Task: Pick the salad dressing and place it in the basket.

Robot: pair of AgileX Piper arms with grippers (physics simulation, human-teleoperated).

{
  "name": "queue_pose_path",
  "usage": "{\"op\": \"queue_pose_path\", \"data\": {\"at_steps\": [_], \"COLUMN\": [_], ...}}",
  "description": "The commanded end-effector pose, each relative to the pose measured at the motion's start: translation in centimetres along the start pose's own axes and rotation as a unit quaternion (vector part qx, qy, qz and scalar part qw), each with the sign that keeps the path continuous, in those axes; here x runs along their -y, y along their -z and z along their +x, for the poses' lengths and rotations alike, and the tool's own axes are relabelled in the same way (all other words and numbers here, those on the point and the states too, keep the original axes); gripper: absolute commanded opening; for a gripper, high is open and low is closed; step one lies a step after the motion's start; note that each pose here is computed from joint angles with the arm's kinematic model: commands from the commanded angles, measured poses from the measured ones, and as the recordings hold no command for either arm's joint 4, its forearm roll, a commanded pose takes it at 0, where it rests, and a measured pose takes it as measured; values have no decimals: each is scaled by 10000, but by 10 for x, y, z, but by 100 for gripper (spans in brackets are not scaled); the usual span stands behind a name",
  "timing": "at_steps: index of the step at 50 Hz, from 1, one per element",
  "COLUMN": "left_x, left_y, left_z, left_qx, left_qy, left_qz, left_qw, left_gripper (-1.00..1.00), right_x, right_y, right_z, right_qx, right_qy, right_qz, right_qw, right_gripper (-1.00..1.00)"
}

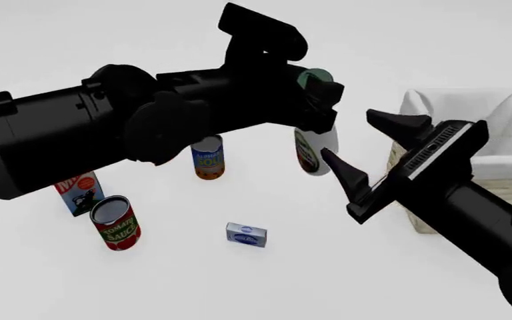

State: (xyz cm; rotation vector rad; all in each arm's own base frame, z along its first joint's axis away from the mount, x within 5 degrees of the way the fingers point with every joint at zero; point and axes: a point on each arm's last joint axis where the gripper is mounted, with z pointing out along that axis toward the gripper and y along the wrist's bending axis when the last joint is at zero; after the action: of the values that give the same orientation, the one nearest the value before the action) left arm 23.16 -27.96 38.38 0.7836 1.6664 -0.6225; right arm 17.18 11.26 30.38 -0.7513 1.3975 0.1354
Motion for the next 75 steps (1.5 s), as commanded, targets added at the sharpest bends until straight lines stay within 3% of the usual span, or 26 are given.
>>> {"op": "queue_pose_path", "data": {"at_steps": [1, 41, 58, 59, 75], "left_x": [4, 11, 11, 11, 12], "left_y": [4, 13, 15, 15, 18], "left_z": [-5, -5, -6, -6, -6], "left_qx": [93, 116, 129, 130, 151], "left_qy": [19, 57, 55, 52, 68], "left_qz": [56, 153, 158, 164, 173], "left_qw": [9999, 9998, 9998, 9998, 9997], "left_gripper": [-100, -100, -100, -100, -100], "right_x": [-5, -12, -13, -12, -16], "right_y": [-6, -35, -39, -38, -35], "right_z": [3, 28, 28, 28, 27], "right_qx": [20, -193, -242, -227, -175], "right_qy": [-77, -161, -277, -281, -252], "right_qz": [-67, -80, -119, -98, -148], "right_qw": [9999, 9997, 9993, 9993, 9994], "right_gripper": [100, 100, 100, -100, -100]}}
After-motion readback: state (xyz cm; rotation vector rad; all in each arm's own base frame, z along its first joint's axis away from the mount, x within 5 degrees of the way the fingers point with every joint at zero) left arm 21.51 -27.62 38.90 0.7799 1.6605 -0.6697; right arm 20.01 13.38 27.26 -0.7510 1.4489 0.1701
